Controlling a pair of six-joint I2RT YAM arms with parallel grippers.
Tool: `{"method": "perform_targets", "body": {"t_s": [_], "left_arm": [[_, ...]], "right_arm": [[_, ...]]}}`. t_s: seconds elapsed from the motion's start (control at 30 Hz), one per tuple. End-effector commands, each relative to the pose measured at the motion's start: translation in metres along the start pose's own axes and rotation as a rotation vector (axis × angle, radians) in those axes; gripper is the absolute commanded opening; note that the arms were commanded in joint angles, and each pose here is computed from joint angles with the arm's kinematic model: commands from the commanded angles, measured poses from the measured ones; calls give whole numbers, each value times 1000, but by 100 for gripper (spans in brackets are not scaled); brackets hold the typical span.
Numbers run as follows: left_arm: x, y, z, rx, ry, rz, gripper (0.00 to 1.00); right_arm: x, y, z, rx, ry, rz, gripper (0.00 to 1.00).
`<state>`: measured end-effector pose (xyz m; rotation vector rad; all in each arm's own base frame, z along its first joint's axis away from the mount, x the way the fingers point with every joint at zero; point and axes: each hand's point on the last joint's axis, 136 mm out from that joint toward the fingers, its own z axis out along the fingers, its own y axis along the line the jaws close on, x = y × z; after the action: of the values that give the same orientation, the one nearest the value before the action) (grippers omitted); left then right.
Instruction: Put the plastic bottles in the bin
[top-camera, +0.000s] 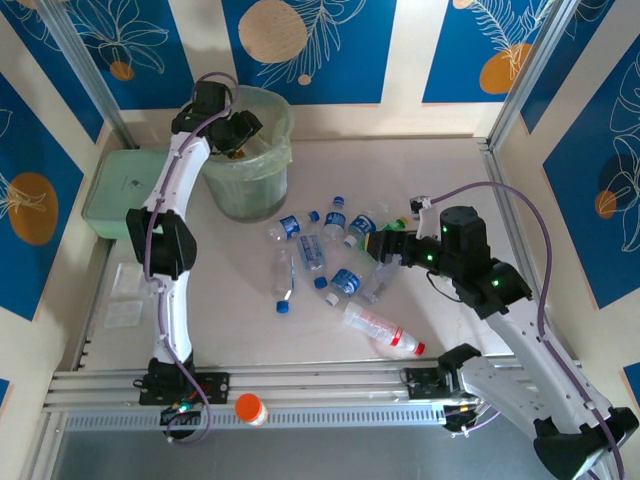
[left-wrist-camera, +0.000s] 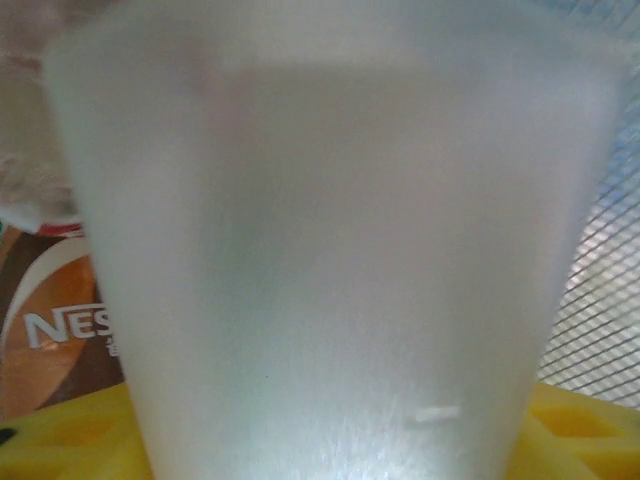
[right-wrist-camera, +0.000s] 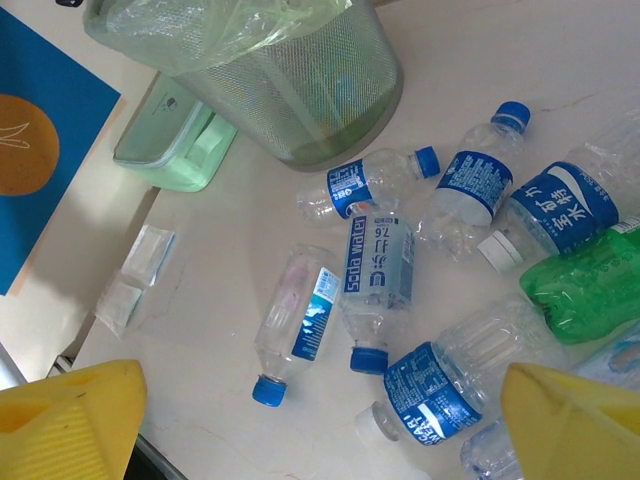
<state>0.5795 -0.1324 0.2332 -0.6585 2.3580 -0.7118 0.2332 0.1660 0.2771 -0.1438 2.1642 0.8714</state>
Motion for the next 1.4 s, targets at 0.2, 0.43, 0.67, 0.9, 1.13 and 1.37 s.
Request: {"method": "perform_targets", "body": {"t_s": [0.2, 0.43, 0.67, 0.9, 1.13, 1.37], "left_arm": [[-17, -19, -27, 53, -53, 11, 85], [-24, -39, -58, 103, -89, 46, 85], [-30, -72, -123, 173, -180, 167, 84], [15, -106, -191, 168, -238, 441, 82], [106, -87, -226, 100, -192, 613, 82], [201, -14, -203, 28, 70, 547, 84]], "right_arm": [[-8, 4, -5, -12, -27, -9, 92], [-12, 9, -10, -21, -35, -10, 92], [-18, 17, -23, -32, -60, -15, 92], [-17, 22, -32, -28, -46, -7, 91], [0, 15, -33, -2, -25, 1, 91], [21, -4, -27, 51, 13, 38, 91]]}}
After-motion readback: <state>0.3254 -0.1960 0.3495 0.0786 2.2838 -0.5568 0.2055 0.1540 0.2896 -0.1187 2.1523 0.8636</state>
